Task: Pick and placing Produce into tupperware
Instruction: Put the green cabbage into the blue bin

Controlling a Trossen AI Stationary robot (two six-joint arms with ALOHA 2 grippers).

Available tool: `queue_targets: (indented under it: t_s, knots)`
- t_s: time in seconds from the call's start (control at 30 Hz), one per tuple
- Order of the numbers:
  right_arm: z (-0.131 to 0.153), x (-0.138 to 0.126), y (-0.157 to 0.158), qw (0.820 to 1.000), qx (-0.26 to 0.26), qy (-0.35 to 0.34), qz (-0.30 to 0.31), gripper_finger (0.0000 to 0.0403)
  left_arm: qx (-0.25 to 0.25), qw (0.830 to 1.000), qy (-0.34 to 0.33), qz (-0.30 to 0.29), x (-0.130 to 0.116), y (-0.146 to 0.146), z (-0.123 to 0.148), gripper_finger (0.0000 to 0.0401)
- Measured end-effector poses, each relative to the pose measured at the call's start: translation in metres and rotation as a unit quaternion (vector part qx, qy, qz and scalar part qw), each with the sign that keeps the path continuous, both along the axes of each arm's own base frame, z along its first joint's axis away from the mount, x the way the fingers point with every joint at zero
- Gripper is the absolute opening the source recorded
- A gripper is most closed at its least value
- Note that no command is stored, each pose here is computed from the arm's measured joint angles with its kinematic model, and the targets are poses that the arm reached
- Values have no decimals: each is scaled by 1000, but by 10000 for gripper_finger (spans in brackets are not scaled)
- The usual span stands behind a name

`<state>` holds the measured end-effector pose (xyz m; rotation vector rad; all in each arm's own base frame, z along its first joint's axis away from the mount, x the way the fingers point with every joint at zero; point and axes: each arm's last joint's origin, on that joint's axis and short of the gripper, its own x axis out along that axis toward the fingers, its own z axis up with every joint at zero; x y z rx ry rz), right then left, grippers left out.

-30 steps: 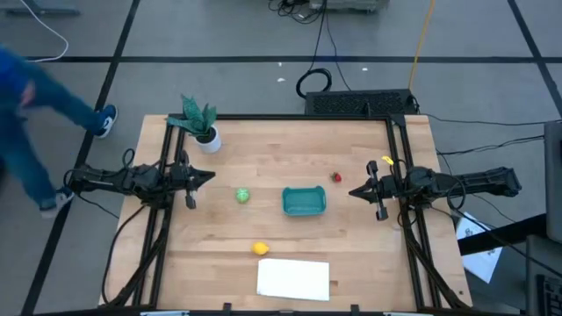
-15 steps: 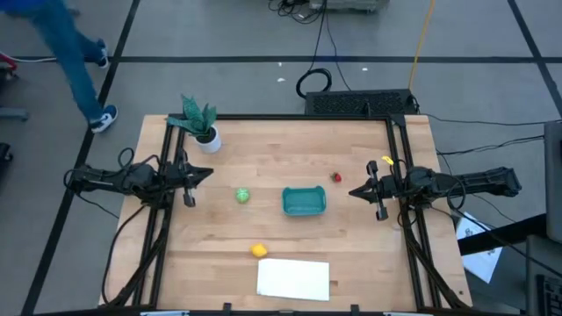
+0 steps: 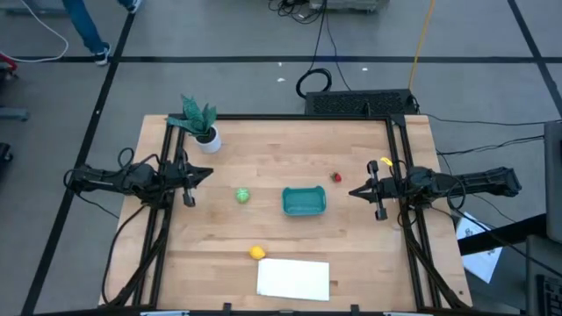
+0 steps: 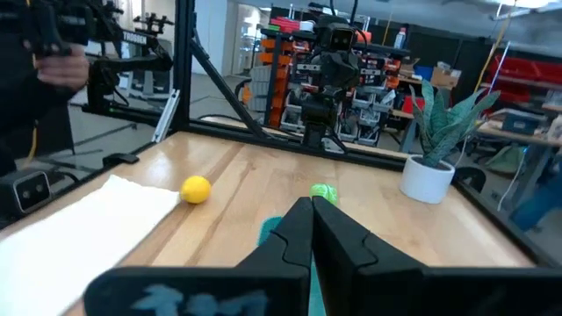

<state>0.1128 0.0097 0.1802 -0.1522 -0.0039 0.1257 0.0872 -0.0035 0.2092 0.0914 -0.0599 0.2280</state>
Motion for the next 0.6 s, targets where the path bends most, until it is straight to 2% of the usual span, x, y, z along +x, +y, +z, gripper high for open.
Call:
queue_targets:
  t_s: [0.2,0.4,0.6]
  knots:
    - [2,0,0,1000,-16,-11,0,0,-18,1000,-18,3,0,0,3,26]
    - [3,0,0,999,-33,-20,-1,0,-32,999,-5,43,1,2,4,26]
    - [5,0,0,999,-32,-32,-1,0,-16,996,23,83,0,5,32,26]
